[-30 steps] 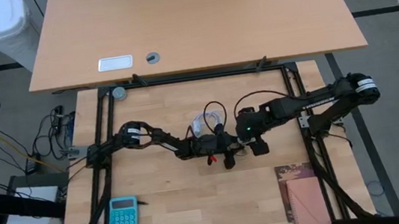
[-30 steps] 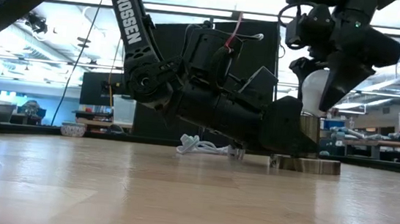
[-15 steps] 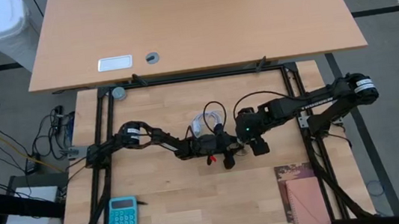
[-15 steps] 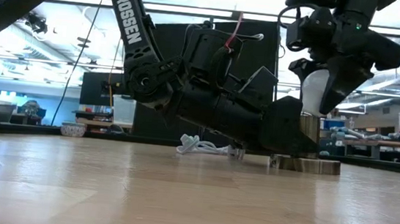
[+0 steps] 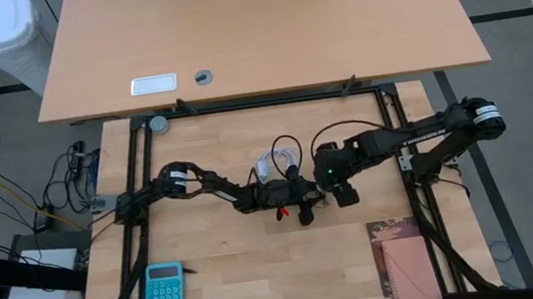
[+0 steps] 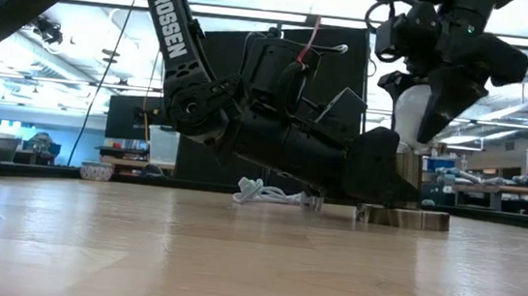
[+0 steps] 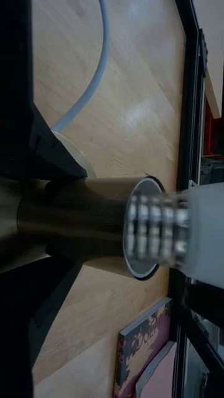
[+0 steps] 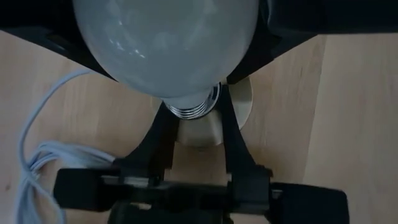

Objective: Screw lightbulb
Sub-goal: Insert the white lightbulb into the lamp socket

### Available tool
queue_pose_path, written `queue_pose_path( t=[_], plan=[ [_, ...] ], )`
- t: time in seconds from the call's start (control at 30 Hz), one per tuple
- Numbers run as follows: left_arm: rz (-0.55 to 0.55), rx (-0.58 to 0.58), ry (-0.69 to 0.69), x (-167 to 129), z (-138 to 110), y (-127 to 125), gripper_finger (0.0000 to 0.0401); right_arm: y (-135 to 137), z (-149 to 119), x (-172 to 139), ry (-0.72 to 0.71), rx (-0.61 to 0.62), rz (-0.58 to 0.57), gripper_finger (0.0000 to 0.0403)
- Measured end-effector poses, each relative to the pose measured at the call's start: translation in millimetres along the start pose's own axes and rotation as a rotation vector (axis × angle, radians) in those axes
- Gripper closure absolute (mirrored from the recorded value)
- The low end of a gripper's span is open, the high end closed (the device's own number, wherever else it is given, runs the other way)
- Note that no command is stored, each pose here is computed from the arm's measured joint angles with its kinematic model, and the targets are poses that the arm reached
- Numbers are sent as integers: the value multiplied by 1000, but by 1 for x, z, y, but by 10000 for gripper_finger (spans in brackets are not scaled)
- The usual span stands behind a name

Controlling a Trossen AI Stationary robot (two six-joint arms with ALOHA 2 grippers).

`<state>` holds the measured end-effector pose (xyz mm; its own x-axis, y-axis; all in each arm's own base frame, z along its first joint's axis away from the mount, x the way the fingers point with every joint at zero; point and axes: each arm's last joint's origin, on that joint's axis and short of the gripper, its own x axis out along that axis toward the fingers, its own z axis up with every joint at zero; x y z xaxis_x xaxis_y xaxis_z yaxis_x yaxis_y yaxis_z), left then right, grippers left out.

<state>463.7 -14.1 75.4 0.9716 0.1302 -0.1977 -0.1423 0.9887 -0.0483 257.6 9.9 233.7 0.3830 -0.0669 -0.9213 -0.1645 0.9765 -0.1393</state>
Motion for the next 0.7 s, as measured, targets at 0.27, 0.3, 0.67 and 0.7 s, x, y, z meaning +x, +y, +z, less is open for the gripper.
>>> queue_pose_path(
  t=[0.27,0.3,0.67,0.7],
  plan=[
    [0,-3,-1,0,0,0,208,-1,3,-8,21,-9,4,142],
    [0,-3,-1,0,0,0,208,-1,3,-9,22,-9,4,140],
    [1,-30,-6,0,1,1,208,-6,16,-37,24,54,4,147],
    [1,-30,-6,0,1,1,208,-6,18,-37,30,66,4,146]
  ],
)
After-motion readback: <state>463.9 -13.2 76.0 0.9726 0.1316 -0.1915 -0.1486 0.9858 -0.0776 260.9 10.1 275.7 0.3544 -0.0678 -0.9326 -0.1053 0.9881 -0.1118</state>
